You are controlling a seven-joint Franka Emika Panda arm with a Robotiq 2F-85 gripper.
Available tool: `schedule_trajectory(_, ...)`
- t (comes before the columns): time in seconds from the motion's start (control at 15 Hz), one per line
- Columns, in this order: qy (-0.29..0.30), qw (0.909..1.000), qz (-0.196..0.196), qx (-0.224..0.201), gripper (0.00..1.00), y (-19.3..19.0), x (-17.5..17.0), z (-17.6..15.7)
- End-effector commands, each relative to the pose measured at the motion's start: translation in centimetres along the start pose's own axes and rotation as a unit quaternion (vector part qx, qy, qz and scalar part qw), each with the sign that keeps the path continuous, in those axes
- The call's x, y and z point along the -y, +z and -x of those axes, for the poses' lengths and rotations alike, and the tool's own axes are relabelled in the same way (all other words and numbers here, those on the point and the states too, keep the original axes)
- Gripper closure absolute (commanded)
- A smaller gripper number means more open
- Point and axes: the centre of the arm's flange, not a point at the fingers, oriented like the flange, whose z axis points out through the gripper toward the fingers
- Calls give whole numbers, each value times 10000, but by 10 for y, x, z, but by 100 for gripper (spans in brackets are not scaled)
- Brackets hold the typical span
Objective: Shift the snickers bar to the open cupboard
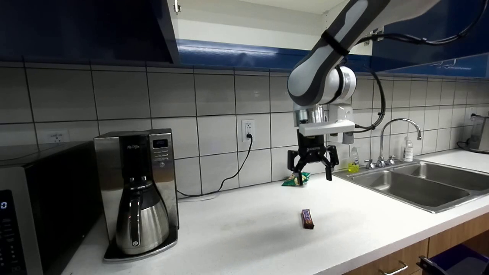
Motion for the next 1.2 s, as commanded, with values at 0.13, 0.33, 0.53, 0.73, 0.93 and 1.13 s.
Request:
schedule_trajectory(0.13,251,9997,41,53,0,44,-15,-40)
schedule_trajectory(0.33,396,9992,33,64,0,65,-22,-58)
schedule_trajectory(0.53,653,9978,-8,68,0,82,-26,-75)
schedule_trajectory(0.73,808,9967,-12,83,0,96,-29,-90)
schedule_trajectory(0.93,980,9951,-21,84,0,110,-30,-105)
schedule_trajectory(1.13,1196,9928,2,109,0,123,-27,-120)
